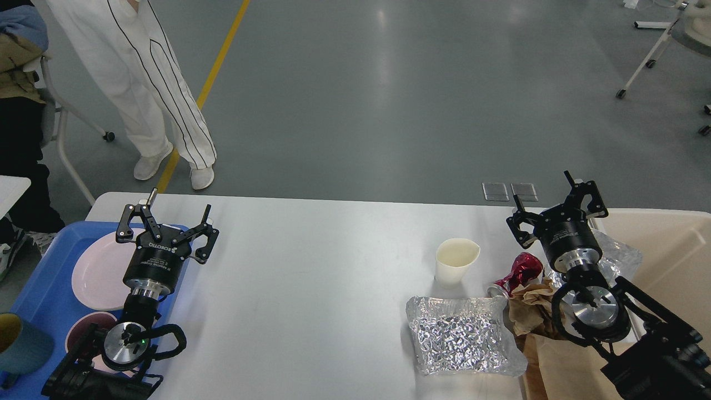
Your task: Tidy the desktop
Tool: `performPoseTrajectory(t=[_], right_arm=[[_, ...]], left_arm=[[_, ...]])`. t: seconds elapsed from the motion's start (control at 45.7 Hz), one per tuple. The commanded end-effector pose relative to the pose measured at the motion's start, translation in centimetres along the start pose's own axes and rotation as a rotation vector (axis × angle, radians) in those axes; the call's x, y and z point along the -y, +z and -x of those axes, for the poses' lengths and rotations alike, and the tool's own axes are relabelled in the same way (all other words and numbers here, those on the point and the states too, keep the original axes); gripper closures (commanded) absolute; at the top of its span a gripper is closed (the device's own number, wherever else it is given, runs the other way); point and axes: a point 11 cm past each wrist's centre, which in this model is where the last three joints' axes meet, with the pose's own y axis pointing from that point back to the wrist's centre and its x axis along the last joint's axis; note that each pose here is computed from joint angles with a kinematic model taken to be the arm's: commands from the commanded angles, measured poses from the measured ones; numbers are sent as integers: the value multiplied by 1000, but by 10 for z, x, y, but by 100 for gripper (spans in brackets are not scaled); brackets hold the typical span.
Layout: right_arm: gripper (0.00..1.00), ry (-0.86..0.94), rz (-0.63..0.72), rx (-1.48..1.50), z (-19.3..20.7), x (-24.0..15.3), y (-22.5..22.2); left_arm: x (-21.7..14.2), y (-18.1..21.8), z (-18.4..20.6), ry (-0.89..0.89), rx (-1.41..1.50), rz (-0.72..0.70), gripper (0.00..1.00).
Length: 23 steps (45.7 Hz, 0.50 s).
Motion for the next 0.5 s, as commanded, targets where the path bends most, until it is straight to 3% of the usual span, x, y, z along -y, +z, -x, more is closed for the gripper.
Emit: performPoseTrajectory(t=[0.0, 0.219, 0.35, 0.482], right_arm=[[0, 3, -2, 0, -2, -3, -3], [0, -39, 160, -206, -10, -10, 12], [0, -91, 322, -578, -23, -7, -13], [0, -172, 424, -834, -7, 6, -28]], left_arm=[[0, 0, 0, 0, -1, 0, 4], [0, 0, 0, 0, -1, 0, 4], [0, 0, 0, 0, 1, 0, 4], [0, 0, 0, 0, -1, -2, 4]])
